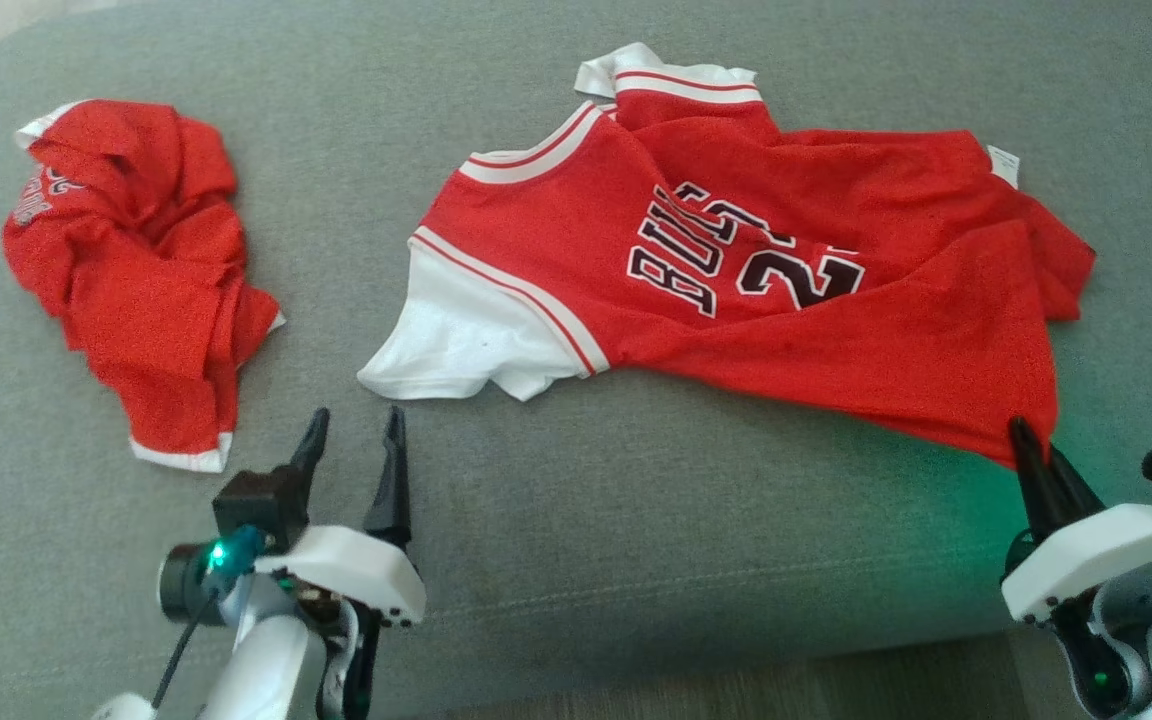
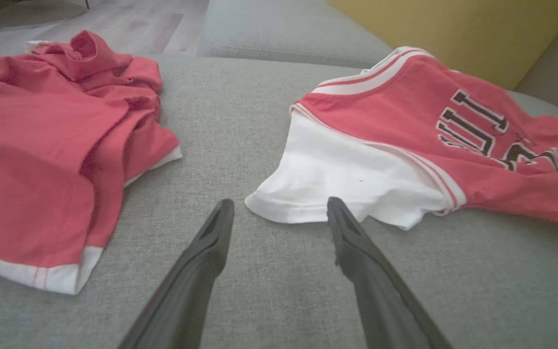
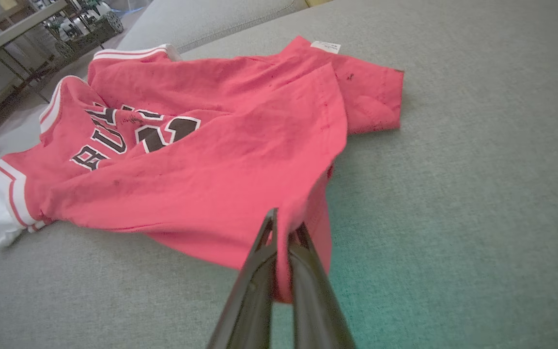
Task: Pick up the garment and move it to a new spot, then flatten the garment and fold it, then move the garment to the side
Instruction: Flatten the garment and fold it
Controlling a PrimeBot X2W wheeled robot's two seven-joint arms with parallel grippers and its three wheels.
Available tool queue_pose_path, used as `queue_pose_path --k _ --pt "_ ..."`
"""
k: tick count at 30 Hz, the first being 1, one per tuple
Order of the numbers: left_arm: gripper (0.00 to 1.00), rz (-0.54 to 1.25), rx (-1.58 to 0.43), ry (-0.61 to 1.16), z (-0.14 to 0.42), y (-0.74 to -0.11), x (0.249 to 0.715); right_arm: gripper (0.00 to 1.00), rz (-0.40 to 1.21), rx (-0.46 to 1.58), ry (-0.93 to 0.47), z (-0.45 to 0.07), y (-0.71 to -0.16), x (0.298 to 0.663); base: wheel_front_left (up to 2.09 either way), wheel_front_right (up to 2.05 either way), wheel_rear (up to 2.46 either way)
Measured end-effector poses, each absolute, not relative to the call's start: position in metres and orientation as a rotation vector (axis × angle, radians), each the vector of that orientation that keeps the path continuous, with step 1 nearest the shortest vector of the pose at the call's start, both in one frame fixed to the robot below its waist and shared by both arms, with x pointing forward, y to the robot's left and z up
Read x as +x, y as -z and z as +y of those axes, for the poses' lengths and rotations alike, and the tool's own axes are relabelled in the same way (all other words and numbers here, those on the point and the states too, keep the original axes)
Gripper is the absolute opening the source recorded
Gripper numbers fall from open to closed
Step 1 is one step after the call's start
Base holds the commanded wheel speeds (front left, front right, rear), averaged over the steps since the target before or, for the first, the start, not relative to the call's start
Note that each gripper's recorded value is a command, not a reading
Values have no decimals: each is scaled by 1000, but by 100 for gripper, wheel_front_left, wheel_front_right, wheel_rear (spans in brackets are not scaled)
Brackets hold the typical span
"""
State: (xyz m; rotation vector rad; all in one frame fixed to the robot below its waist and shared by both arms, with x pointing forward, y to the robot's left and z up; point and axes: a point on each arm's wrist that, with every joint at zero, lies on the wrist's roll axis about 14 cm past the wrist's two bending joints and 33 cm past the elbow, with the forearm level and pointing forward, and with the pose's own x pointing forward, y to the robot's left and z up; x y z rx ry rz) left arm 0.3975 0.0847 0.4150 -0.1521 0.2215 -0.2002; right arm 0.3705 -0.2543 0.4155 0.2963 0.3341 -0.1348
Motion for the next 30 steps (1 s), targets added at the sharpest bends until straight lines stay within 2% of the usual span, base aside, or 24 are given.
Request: queue_pose_path --k 11,30 --pt "100 274 -54 291 71 -391 424 0 418 267 228 -275 -393 356 0 0 0" --pt "100 350 45 350 65 -365 435 0 441 273 243 -274 -383 361 0 0 0"
